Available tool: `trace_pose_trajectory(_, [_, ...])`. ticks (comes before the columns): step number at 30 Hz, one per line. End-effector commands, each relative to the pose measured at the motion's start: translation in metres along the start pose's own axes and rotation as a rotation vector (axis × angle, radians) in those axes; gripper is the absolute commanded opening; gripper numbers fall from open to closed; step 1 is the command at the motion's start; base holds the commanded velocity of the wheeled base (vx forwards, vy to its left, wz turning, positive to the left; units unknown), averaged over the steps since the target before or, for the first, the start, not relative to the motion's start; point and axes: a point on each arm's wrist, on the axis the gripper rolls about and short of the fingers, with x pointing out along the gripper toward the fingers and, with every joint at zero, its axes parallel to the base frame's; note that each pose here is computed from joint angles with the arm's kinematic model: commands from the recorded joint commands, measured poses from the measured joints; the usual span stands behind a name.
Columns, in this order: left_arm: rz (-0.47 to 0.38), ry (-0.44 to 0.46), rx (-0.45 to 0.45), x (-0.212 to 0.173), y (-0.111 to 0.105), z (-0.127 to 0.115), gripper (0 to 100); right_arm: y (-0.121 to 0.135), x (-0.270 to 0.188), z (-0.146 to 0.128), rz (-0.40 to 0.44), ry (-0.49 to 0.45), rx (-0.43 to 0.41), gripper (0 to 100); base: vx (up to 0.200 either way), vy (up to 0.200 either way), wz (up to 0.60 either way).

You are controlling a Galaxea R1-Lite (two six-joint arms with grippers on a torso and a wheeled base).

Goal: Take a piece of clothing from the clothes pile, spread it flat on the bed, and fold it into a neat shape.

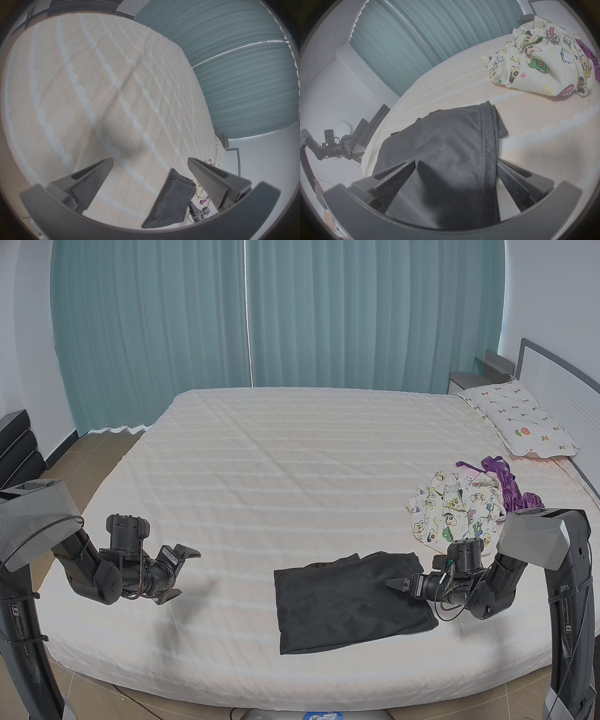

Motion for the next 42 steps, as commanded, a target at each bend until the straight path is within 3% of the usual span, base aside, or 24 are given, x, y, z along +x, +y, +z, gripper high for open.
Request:
trace_pose_trajectory(1, [0.0, 0.0, 0.0, 0.0, 0.0, 0.0, 100, 0.002, 0.001, -0.003, 0.006, 0.008, -0.006, 100, 0.0, 0.0, 0.0])
trace_pose_trajectory(21, [-0.001, -0.001, -0.001, 0.0, 0.0, 0.0, 100, 0.033, 0.009, -0.011, 0.092, 0.011, -0.068, 100, 0.0, 0.0, 0.0])
trace_pose_trajectory(32, [-0.001, -0.001, -0.001, 0.0, 0.0, 0.0, 100, 0.042, 0.014, -0.013, 0.043, -0.001, -0.082, 100, 0.0, 0.0, 0.0])
trace_pose_trajectory(33, [-0.001, -0.001, -0.001, 0.0, 0.0, 0.0, 100, 0.042, 0.014, -0.013, 0.042, 0.001, -0.081, 0, 0.0, 0.0, 0.0])
trace_pose_trajectory(42, [0.0, -0.002, -0.001, 0.0, 0.0, 0.0, 100, 0.041, 0.012, -0.015, 0.036, 0.005, -0.071, 0, 0.0, 0.0, 0.0])
